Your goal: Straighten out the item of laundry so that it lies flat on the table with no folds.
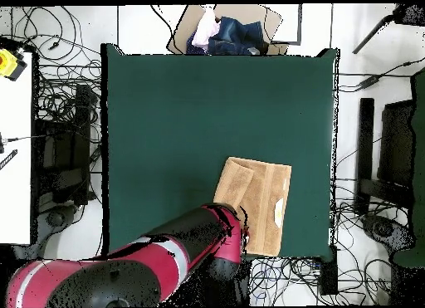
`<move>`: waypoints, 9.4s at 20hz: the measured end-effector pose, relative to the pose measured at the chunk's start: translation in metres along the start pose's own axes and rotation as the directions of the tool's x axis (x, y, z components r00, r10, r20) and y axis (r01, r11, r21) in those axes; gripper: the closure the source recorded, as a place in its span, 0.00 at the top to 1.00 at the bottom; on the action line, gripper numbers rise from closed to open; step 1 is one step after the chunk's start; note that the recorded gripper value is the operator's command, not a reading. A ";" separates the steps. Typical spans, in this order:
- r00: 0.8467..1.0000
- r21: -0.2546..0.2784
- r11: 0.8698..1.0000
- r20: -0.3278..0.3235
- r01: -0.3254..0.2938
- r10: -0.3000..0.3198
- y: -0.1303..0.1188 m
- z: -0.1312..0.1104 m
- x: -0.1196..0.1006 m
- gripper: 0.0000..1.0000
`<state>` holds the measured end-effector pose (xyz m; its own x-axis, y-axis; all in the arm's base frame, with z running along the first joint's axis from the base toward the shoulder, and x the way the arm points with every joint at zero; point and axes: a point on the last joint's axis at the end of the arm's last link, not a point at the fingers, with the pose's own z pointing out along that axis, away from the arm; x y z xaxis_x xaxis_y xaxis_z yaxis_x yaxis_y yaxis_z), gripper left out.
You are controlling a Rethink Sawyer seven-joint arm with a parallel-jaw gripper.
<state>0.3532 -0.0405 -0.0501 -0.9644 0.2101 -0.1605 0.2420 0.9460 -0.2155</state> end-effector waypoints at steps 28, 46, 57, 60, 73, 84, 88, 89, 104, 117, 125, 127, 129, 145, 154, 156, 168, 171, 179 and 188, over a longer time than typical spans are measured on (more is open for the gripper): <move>0.970 0.021 0.972 -0.062 -0.234 0.234 0.003 0.000 -0.001 1.00; 0.931 0.177 0.926 -0.091 -0.335 0.354 0.023 -0.002 -0.009 1.00; 0.925 0.169 0.923 -0.102 -0.346 0.366 0.022 -0.002 -0.009 1.00; 0.933 0.166 0.930 -0.098 -0.328 0.346 0.022 -0.002 -0.009 1.00; 0.925 0.114 0.933 -0.138 -0.340 0.354 0.044 -0.011 -0.003 1.00; 0.911 0.012 0.943 -0.252 -0.334 0.326 0.105 -0.031 0.008 1.00; 0.924 -0.014 0.957 -0.266 -0.291 0.277 0.121 -0.037 0.013 1.00; 0.927 -0.020 0.960 -0.267 -0.278 0.263 0.125 -0.038 0.015 1.00; 0.946 -0.035 0.978 -0.265 -0.204 0.188 0.150 -0.044 0.032 1.00; 0.946 -0.035 0.978 -0.266 -0.204 0.187 0.150 -0.043 0.032 1.00; 0.960 -0.089 0.982 -0.243 -0.167 0.142 0.141 -0.036 0.032 1.00; 0.961 -0.107 0.980 -0.241 -0.167 0.138 0.139 -0.035 0.032 1.00; 0.960 -0.110 0.979 -0.243 -0.173 0.142 0.138 -0.035 0.032 1.00; 0.960 -0.155 0.986 -0.280 -0.065 0.019 0.134 -0.030 0.021 1.00; 0.939 -0.083 0.997 -0.344 0.003 -0.032 0.147 -0.029 0.008 1.00; 0.931 -0.071 0.997 -0.360 0.031 -0.055 0.150 -0.028 0.005 1.00; 0.848 -0.013 0.969 -0.481 0.248 -0.224 0.173 -0.022 -0.015 1.00; 0.823 0.004 0.955 -0.509 0.297 -0.254 0.179 -0.020 -0.019 1.00; 0.787 0.078 0.932 -0.563 0.354 -0.252 0.194 -0.016 -0.023 1.00; 0.764 0.104 0.924 -0.600 0.368 -0.237 0.199 -0.013 -0.027 1.00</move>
<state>0.4258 0.1456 -0.0758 -0.8584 0.0848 0.5060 -0.1197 0.9259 -0.3583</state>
